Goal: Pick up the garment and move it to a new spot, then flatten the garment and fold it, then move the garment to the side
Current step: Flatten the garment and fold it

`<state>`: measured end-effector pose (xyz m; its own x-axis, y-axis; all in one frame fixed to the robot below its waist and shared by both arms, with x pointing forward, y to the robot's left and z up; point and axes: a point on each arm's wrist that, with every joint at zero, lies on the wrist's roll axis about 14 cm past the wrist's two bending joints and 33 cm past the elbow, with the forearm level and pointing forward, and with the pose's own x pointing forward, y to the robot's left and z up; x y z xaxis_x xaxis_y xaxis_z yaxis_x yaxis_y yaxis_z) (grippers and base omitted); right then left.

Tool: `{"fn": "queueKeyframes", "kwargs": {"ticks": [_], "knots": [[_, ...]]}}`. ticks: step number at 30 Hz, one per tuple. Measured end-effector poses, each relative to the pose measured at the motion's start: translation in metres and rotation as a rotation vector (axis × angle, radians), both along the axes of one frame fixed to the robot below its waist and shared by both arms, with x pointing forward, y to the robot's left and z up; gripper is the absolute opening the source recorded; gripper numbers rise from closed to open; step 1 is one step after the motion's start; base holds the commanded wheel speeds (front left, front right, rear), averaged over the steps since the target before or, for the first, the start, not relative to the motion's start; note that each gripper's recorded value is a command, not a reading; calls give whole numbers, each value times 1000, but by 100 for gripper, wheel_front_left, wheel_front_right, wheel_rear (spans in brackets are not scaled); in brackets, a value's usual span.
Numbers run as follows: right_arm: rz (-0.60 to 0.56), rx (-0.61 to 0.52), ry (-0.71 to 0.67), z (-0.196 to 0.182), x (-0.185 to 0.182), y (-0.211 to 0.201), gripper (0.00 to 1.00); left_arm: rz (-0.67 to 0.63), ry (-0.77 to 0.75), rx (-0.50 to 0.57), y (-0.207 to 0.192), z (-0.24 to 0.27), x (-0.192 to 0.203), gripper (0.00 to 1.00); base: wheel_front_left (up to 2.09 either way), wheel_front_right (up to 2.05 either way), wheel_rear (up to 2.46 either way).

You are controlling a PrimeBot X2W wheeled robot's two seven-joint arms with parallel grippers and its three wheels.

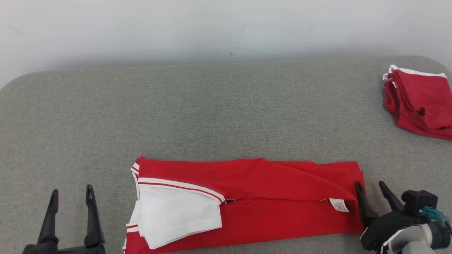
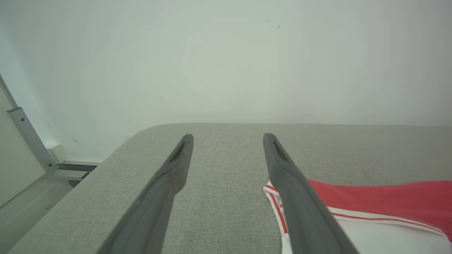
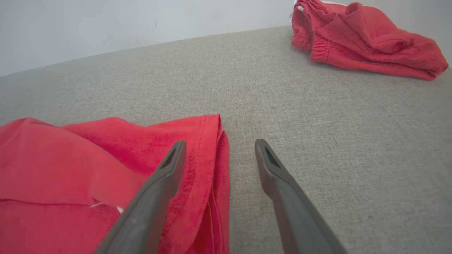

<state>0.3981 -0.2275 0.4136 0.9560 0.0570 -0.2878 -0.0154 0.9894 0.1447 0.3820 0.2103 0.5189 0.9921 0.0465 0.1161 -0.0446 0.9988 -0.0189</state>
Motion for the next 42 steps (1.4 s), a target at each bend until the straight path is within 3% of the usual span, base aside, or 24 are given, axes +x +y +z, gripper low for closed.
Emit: {"fn": "queueKeyframes", "kwargs": {"ticks": [13,14,15,16,22,33,38,42], "knots": [[30,12,206,-39,-2,16,100,19,36,-32,5,-15,-8,100,0,0,0],[32,17,209,-40,-2,18,73,17,37,-33,5,-15,-9,100,0,0,0],[34,20,212,-40,-3,19,17,20,38,-32,6,-15,-10,100,0,0,0],[35,22,216,-40,-3,20,0,20,36,-34,6,-14,-11,100,0,0,0],[33,37,206,-35,-3,21,0,29,25,-25,9,-11,-14,100,0,0,0],[-169,-135,103,13,-2,-106,0,-19,27,-12,-4,-11,-12,100,0,0,0],[-162,-135,50,28,5,-104,0,-26,33,-4,-4,-13,-11,100,0,0,0],[-104,-93,3,34,15,-74,0,-21,37,-2,-3,-14,-11,100,0,0,0]]}}
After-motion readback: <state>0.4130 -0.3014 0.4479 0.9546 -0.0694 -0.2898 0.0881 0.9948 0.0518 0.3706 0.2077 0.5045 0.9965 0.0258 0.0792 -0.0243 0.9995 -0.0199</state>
